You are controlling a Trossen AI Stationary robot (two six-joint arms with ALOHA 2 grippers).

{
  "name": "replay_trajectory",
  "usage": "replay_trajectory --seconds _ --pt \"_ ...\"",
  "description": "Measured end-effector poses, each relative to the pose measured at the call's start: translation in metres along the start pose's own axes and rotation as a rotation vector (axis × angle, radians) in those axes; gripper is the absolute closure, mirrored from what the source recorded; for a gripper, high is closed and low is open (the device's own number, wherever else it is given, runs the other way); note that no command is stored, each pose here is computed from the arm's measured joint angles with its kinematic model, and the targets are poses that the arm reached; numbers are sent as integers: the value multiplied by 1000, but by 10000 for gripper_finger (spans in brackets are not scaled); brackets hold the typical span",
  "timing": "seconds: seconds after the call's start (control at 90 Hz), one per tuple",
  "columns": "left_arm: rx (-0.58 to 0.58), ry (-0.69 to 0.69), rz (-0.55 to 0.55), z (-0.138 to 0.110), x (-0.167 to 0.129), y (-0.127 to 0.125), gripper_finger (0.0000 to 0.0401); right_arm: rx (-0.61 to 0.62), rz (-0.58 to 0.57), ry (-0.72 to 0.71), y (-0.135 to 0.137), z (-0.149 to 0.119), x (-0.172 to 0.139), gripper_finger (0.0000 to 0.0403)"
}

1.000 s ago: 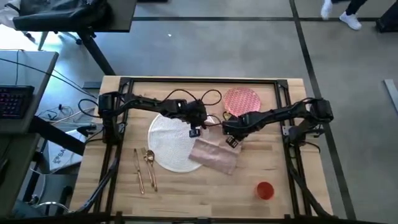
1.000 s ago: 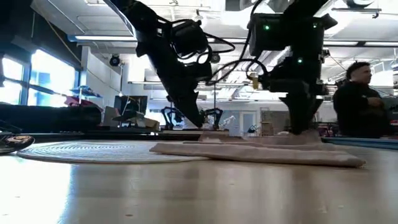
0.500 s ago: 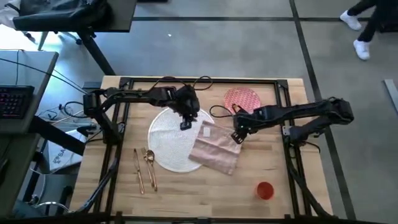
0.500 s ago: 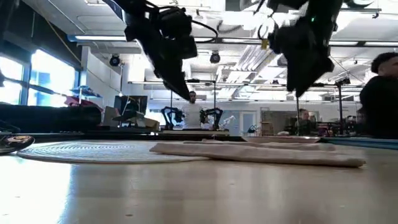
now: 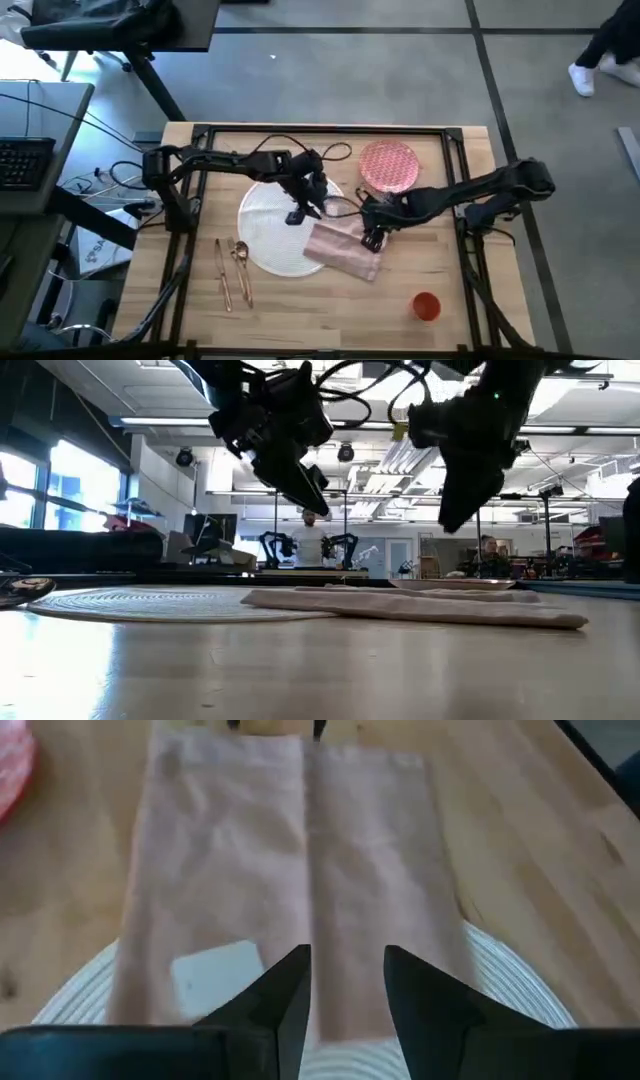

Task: Set table place
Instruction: Fold the pink napkin

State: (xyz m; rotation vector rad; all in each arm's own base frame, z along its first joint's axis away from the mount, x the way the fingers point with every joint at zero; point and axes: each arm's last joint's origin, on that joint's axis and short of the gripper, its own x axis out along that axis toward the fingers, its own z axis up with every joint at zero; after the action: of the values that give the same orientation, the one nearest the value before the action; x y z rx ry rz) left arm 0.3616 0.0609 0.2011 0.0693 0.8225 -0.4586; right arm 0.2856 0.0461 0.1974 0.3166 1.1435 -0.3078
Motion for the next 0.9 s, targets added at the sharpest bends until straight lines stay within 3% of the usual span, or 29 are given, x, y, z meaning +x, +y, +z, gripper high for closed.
replay_trajectory --seconds 0.156,0.344,0.656,0.9 --pt "19 23 -45 -6 15 0 287 -57 -13 54 10 -8 22 212" --pt "35 45 -81 -15 30 4 287 5 44 90 11 -30 39 218" --pt "45 75 -86 -25 48 10 287 36 69 75 9 -54 45 241" --pt "36 161 -25 -36 64 11 287 99 66 44 3 -62 52 252"
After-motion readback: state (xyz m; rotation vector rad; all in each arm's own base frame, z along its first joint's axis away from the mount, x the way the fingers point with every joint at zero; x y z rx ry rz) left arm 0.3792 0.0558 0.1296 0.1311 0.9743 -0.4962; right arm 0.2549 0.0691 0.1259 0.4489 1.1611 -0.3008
